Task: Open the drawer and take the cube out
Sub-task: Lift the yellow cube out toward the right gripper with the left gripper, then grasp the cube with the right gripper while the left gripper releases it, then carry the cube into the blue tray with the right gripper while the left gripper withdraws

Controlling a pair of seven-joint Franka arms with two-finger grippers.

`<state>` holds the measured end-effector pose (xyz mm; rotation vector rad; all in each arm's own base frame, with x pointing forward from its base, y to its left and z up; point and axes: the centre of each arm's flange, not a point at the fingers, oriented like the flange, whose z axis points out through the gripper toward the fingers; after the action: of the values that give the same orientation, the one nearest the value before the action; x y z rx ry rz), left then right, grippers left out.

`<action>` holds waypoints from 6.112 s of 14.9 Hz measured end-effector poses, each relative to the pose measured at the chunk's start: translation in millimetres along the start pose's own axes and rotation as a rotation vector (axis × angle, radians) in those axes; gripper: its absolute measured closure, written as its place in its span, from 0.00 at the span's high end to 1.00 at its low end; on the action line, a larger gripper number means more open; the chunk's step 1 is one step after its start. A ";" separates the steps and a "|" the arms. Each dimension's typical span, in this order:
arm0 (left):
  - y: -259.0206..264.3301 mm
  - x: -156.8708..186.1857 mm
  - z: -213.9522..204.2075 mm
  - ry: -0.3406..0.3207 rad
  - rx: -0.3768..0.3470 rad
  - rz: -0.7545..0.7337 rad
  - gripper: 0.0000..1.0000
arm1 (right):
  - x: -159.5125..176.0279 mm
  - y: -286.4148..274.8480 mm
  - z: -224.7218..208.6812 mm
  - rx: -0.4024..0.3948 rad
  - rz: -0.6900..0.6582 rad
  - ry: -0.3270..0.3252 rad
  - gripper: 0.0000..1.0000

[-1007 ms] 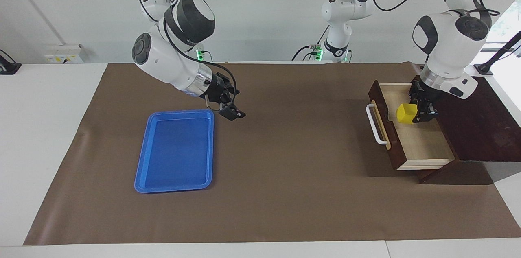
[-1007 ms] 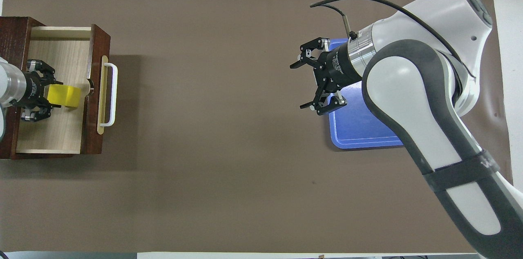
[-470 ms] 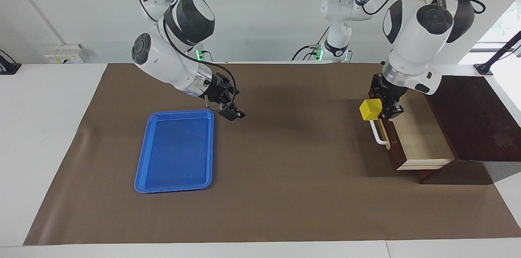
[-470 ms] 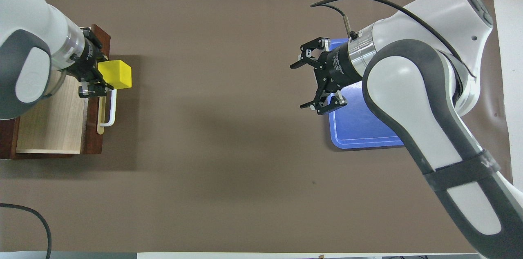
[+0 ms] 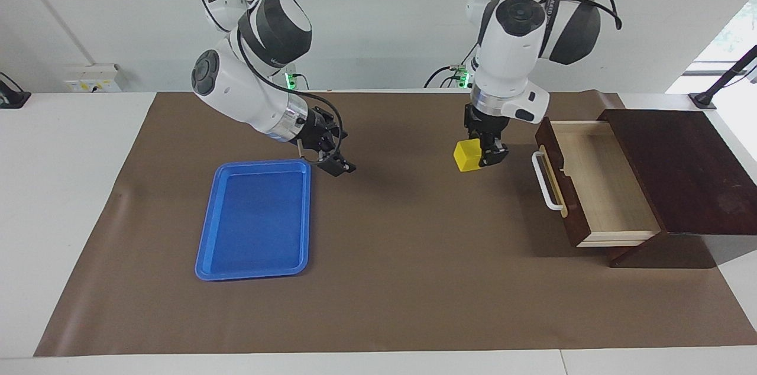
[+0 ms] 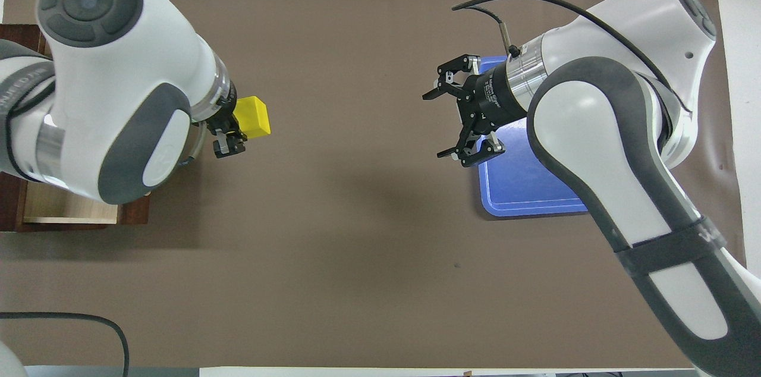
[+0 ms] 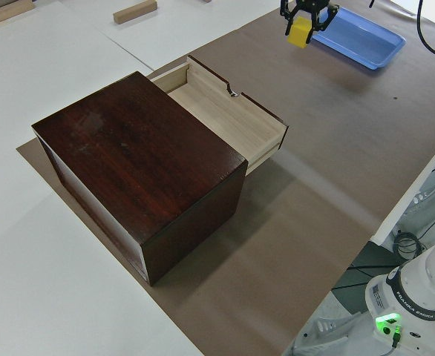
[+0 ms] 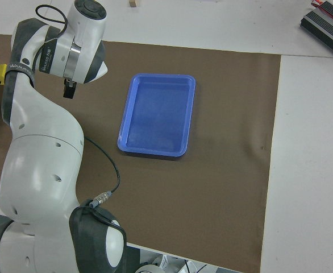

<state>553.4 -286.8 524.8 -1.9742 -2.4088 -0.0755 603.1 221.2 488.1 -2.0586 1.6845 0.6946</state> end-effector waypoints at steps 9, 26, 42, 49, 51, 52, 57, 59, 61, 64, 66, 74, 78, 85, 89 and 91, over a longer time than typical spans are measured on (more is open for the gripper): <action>-24.9 -47.7 11.8 -0.030 -0.026 -0.023 0.56 | -31.2 2.2 20.9 0.005 -0.032 0.004 0.97; -33.4 -59.5 19.0 -0.023 -0.019 -0.036 0.56 | -90.2 -29.6 92.7 -0.018 -0.047 0.034 0.95; -38.3 -63.5 21.5 -0.019 -0.016 -0.043 0.56 | -118.8 -32.5 103.1 -0.012 -0.048 0.051 0.83; -37.3 -63.0 21.6 -0.020 -0.019 -0.048 0.56 | -118.3 -33.2 102.5 -0.013 -0.047 0.052 0.55; -37.1 -63.6 21.3 -0.024 -0.021 -0.047 0.56 | -117.5 -33.7 101.5 -0.012 -0.046 0.052 0.55; -37.1 -64.3 21.2 -0.028 -0.022 -0.047 0.56 | -116.5 -34.0 100.6 -0.013 -0.044 0.052 0.55; -33.0 -61.1 23.0 -0.027 -0.020 -0.051 0.83 | -87.2 -44.8 79.9 0.002 0.002 0.058 0.55; -21.3 -47.9 24.6 -0.017 -0.017 -0.046 1.00 | -71.7 -50.3 67.0 0.015 0.025 0.057 0.55; -1.0 -22.2 29.4 -0.002 -0.004 -0.020 1.00 | -56.5 -56.0 53.4 0.034 0.041 0.056 0.55; 39.3 36.8 44.6 0.015 0.023 0.062 1.00 | 15.3 -67.7 4.2 0.059 0.030 0.046 0.55; 60.1 74.8 54.3 0.021 0.040 0.131 1.00 | 95.3 -65.9 -37.1 0.078 0.033 0.034 0.55; 97.7 166.4 78.4 0.009 0.036 0.252 1.00 | 316.9 15.1 -48.3 0.089 0.157 -0.107 0.55; 103.1 190.4 82.4 0.019 0.021 0.298 1.00 | 323.7 26.6 -17.8 0.078 0.160 -0.092 0.55; 106.8 212.8 83.1 0.021 0.024 0.329 1.00 | 335.0 38.0 -3.0 0.083 0.167 -0.074 0.55; 118.2 251.6 81.4 0.021 0.008 0.339 1.00 | 338.1 46.6 9.4 0.084 0.120 -0.056 0.55; 125.1 277.5 81.6 0.027 -0.005 0.350 1.00 | 333.4 45.8 11.3 0.082 0.112 -0.054 0.68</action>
<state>622.3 13.9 460.0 -2.3436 -2.0108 -0.0992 608.4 -43.6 280.0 -1.8853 1.7784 0.6982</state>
